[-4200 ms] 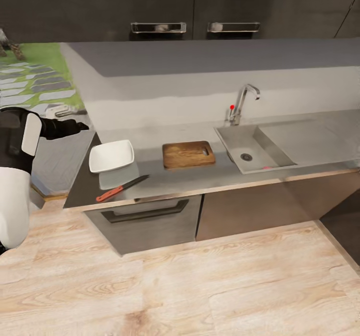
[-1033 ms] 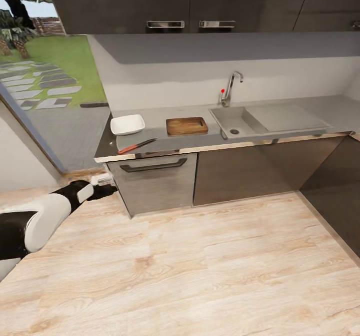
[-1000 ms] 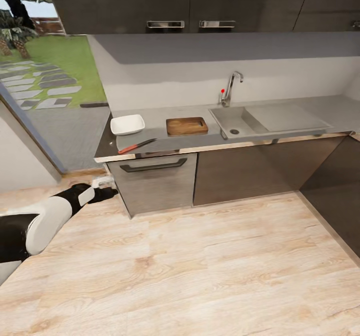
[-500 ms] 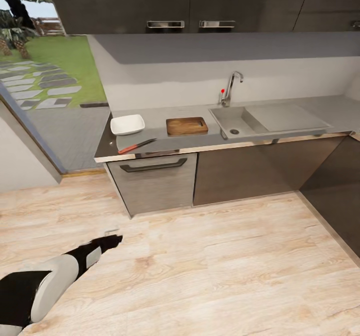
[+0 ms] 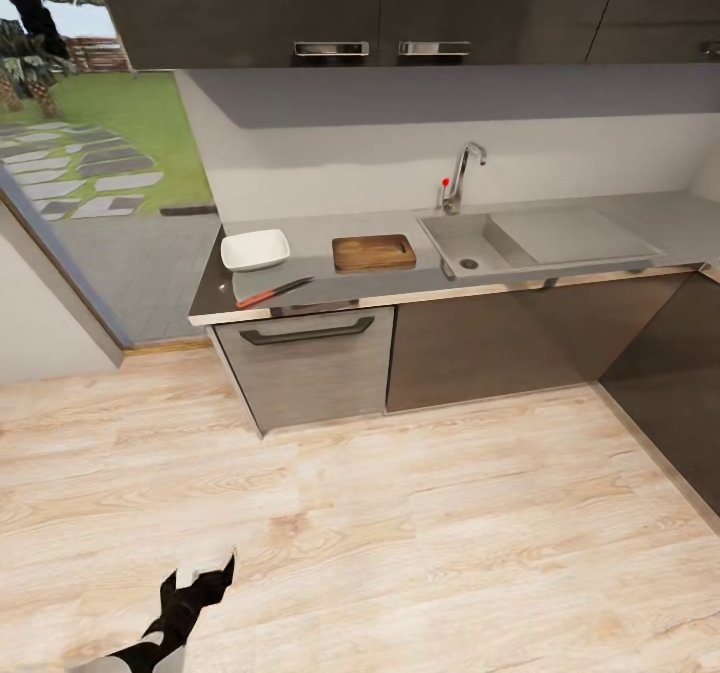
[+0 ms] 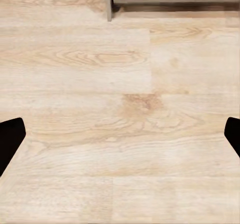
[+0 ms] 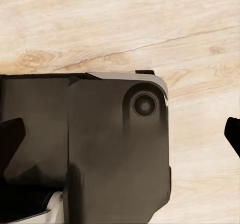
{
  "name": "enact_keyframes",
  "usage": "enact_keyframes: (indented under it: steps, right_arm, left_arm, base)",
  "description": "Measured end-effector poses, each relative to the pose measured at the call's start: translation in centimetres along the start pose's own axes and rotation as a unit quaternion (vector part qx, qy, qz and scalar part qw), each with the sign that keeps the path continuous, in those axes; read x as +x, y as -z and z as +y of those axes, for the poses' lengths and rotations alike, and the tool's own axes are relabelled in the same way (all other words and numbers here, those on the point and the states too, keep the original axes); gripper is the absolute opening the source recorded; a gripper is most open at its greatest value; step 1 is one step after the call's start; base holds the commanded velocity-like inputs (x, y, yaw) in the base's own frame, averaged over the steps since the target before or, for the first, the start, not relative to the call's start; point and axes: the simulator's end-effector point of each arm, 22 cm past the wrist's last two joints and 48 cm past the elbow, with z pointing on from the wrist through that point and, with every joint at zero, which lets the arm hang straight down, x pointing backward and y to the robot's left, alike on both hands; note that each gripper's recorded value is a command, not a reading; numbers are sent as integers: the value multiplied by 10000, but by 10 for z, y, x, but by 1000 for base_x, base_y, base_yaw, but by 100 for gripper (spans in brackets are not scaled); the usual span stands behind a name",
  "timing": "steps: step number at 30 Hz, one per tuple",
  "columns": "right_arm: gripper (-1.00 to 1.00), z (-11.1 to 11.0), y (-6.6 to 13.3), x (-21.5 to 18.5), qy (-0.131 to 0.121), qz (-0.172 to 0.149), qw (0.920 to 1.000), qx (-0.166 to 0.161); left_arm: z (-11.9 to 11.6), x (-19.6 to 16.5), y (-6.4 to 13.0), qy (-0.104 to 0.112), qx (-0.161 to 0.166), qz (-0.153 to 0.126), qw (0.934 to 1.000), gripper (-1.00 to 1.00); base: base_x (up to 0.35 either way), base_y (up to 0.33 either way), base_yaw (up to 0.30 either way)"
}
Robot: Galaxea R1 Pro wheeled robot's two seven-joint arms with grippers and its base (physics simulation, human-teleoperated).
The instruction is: In the kitchen, take the Vidalia onion out of the sink, dice it on the chopping board with the paring knife, put the diced onion into the bowl on the countertop, then place both the paring knife and the chopping board into the sink.
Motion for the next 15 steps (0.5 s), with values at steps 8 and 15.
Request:
enact_keyframes:
  steps: [8,15]
  right_arm:
    - [100,16,-7,-55,-112,-647,9978,-108]
    - [100,-20,-7,-118,-210,-1316,9896,545]
  left_arm:
    - [11,48,54,44,-518,-636,9966,100]
    - [1,59,82,277,-1067,-989,9890,100]
  base:
    - [0,0,0]
    - [0,0,0]
